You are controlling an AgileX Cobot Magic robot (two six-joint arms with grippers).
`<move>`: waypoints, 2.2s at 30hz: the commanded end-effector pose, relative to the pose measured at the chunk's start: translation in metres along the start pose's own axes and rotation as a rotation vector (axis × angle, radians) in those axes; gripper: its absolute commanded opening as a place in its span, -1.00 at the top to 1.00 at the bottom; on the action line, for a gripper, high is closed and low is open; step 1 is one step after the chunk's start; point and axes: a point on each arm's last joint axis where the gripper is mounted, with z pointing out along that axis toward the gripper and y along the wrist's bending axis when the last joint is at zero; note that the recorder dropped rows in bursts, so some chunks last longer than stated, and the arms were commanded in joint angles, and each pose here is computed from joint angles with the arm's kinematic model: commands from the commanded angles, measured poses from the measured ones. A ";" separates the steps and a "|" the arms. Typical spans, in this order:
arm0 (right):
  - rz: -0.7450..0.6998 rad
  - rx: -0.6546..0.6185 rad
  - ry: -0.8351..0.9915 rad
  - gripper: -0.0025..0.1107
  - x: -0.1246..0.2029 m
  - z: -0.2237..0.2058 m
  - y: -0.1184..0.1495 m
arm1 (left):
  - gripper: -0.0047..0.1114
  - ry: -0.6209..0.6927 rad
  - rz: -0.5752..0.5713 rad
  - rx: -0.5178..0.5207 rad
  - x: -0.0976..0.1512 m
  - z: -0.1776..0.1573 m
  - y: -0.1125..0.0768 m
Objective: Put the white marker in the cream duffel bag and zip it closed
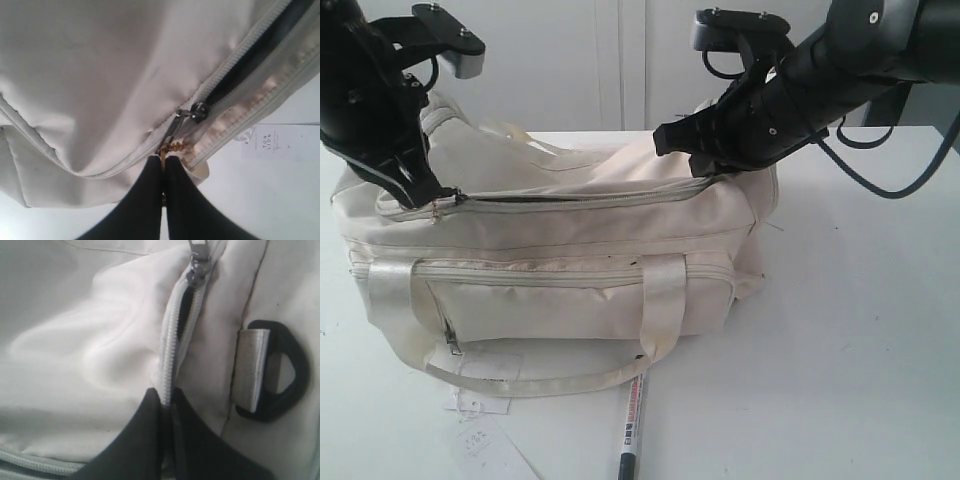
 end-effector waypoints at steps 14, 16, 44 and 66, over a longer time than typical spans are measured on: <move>-0.056 0.050 0.003 0.96 -0.001 -0.003 -0.010 | 0.92 0.151 0.019 0.047 0.024 0.012 -0.001; -0.056 0.050 0.005 0.96 0.000 -0.003 -0.010 | 0.92 0.159 -0.002 0.042 0.026 0.013 0.001; -0.460 -0.176 -0.185 0.10 -0.011 -0.087 0.033 | 0.92 0.047 -0.123 0.107 0.034 0.000 0.011; -0.983 -0.488 -0.230 0.10 0.009 0.018 0.145 | 0.92 0.031 -0.121 0.103 0.032 0.000 0.011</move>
